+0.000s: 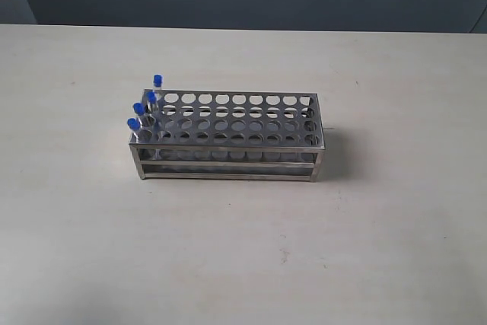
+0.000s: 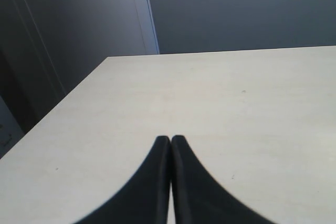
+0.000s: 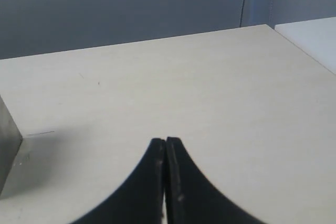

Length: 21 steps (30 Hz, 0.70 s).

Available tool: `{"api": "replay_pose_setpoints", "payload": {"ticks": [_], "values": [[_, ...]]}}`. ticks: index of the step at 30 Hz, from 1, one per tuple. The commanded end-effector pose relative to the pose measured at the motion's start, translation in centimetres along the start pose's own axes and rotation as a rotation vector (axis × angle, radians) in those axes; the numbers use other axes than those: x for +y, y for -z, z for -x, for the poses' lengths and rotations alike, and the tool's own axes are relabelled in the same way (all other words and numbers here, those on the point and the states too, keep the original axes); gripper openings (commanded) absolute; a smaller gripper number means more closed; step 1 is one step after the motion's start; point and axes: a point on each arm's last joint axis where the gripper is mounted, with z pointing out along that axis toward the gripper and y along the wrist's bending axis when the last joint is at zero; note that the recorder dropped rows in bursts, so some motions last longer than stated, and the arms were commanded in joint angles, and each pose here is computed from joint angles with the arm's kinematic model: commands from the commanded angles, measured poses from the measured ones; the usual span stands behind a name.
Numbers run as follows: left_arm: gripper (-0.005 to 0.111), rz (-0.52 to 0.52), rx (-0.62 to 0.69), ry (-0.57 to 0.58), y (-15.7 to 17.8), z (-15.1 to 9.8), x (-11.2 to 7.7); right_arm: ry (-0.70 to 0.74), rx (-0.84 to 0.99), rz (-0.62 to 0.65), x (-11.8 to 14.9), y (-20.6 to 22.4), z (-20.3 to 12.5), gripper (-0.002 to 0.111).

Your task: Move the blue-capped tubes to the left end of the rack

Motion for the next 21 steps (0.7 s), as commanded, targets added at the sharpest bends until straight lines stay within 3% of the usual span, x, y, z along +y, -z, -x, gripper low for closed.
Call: {"api": "replay_pose_setpoints", "payload": {"ticks": [1,21], "values": [[0.001,-0.006,-0.015,0.004,0.08,0.23,-0.01,0.002,0.014,-0.015,-0.15,-0.08,-0.39,-0.001],[0.001,-0.006,-0.013,0.004,0.08,0.22,-0.01,-0.069,0.014,0.007,-0.02,-0.43,-1.09,-0.001]]}}
